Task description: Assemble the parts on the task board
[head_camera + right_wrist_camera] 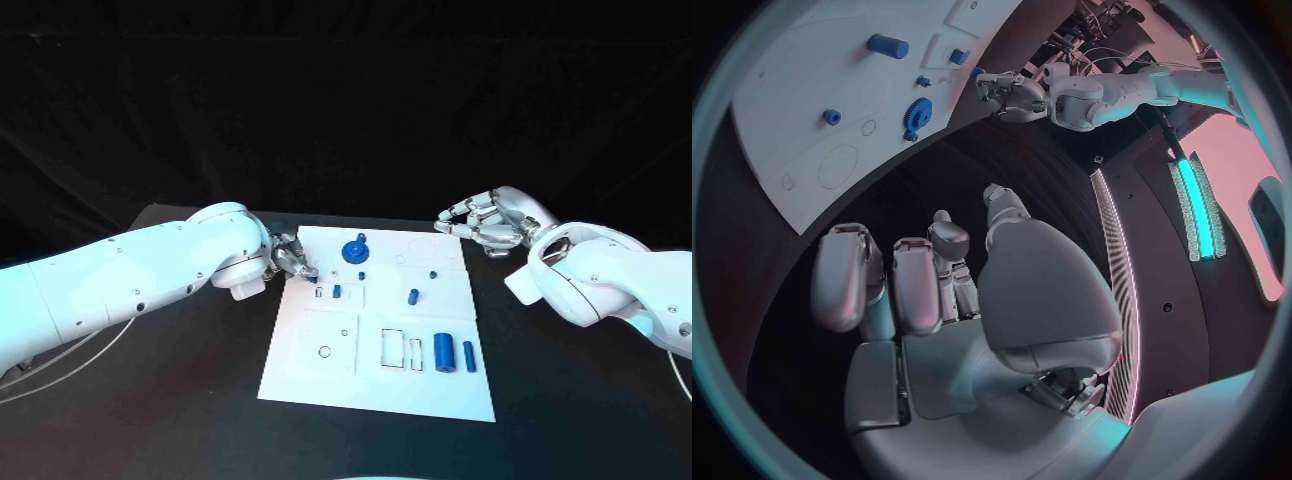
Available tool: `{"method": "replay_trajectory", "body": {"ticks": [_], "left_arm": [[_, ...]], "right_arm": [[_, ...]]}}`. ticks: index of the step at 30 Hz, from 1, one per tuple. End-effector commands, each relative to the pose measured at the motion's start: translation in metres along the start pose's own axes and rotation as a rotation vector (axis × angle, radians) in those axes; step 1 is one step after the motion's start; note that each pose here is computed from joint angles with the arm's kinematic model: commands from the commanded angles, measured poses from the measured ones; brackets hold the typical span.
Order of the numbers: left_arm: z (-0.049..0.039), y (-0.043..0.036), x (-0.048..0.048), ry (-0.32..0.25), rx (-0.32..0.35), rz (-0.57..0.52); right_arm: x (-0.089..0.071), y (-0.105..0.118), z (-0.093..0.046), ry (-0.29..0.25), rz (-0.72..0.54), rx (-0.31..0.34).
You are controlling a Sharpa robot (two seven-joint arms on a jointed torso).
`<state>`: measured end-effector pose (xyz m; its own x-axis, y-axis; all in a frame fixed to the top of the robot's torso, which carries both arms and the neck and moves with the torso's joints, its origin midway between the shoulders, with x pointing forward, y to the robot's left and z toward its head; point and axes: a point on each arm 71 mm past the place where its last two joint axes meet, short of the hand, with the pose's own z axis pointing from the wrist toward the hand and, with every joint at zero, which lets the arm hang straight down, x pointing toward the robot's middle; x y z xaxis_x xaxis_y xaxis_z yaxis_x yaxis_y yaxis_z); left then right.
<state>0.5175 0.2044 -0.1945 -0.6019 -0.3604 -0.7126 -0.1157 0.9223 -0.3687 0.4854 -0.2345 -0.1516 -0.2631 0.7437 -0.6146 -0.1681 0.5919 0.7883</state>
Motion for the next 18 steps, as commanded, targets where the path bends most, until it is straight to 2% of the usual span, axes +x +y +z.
{"method": "replay_trajectory", "body": {"ticks": [1,9,18], "left_arm": [[-0.001,-0.003,0.0016,-0.086,0.01,0.065],[0.0001,-0.0067,0.0113,-0.097,0.003,0.09],[0.0005,-0.0123,0.017,-0.07,0.0,0.148]], "right_arm": [[0.002,0.001,0.0,0.009,-0.007,-0.009],[0.003,0.0,0.0,0.012,-0.006,-0.008],[0.004,-0.001,0.0,0.013,-0.006,-0.007]]}}
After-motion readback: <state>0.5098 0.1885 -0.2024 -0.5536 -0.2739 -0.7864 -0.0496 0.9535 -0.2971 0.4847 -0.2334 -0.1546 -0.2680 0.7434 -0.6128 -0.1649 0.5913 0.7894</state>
